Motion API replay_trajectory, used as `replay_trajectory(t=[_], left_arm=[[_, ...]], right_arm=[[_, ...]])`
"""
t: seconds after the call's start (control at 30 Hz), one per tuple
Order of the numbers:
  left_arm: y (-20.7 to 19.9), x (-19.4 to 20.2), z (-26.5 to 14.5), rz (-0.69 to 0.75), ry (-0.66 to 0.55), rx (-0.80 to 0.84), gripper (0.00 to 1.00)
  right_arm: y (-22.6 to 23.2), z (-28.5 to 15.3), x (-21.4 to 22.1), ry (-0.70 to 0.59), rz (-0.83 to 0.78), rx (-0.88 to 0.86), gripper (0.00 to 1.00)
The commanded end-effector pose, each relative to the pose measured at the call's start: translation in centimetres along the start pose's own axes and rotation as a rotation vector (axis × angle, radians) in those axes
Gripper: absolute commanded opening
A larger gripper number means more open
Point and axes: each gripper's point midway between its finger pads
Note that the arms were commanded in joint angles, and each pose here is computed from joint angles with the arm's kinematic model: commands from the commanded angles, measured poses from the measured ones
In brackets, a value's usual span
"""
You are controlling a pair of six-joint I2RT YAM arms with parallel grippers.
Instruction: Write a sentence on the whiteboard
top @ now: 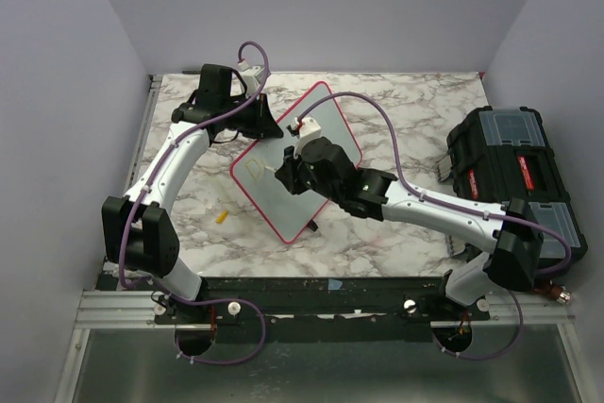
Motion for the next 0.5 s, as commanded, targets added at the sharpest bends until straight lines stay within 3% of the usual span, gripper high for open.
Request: replay_trajectory(t=[0.0,0.47], left_arm=[[-0.4,-0.8,-0.4,0.142,-0.018,-0.025,0.0],[-0.5,-0.6,-0.3,0.143,-0.016,-0.023,0.0]], right_arm=[[-0.7,0.8,1.4,0.062,-0.029,0.038,0.01],[0.0,1.8,-0.2,0.022,-0.031,0.051,0.01]])
Point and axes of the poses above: each gripper's point midway between its finger pads, its own z axis out along the fingers, its own y axis along the line the jaws close on, x = y × z, and after that the axes turned 15 degrees about z, right-handed
